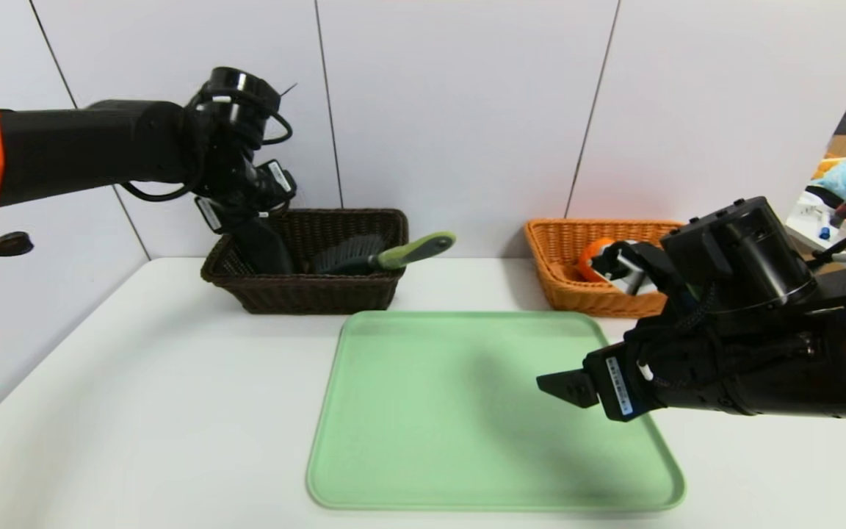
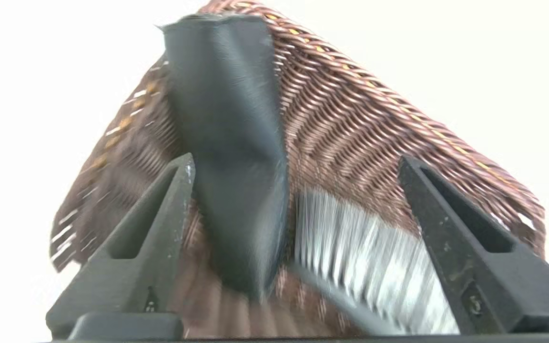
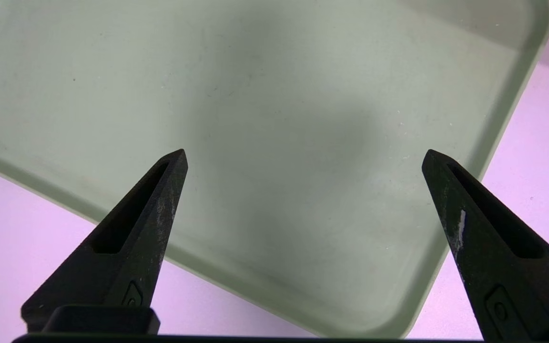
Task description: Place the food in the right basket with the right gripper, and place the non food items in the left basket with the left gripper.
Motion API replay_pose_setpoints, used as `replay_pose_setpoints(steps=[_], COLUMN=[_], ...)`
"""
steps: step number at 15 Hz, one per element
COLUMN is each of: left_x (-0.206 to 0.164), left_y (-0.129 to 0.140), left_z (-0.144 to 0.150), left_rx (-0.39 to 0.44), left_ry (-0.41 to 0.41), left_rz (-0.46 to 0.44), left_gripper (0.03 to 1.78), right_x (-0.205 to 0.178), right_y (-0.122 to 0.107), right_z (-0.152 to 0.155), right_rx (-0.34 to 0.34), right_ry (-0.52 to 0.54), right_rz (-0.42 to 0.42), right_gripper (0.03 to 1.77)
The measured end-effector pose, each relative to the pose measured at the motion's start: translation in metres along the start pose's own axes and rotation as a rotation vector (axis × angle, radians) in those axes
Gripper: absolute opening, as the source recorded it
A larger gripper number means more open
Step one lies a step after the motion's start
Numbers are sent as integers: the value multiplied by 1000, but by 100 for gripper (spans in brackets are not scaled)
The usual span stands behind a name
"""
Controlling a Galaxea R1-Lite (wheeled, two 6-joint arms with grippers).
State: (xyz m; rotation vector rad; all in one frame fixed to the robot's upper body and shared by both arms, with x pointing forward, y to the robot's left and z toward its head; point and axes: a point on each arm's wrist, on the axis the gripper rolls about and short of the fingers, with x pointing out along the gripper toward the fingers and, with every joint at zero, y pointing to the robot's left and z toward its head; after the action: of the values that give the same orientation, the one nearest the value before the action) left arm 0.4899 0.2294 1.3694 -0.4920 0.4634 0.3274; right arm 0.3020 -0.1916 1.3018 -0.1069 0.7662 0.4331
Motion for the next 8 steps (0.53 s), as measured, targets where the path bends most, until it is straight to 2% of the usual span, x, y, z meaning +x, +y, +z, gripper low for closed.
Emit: replay_pose_setpoints(steps=[5, 8], left_x=[-55, -81], left_y=[13, 27], left_z=[20, 19], left_rx=[-60, -73], left_ry=[15, 81], left_rz=[5, 4], left_gripper=[161, 164], right_x=[-4, -11], right_y=[0, -1], right_z=[1, 3], right_rx=[2, 8], right_ry=[-15, -37], right_rz=[2, 5], right_gripper=[170, 170])
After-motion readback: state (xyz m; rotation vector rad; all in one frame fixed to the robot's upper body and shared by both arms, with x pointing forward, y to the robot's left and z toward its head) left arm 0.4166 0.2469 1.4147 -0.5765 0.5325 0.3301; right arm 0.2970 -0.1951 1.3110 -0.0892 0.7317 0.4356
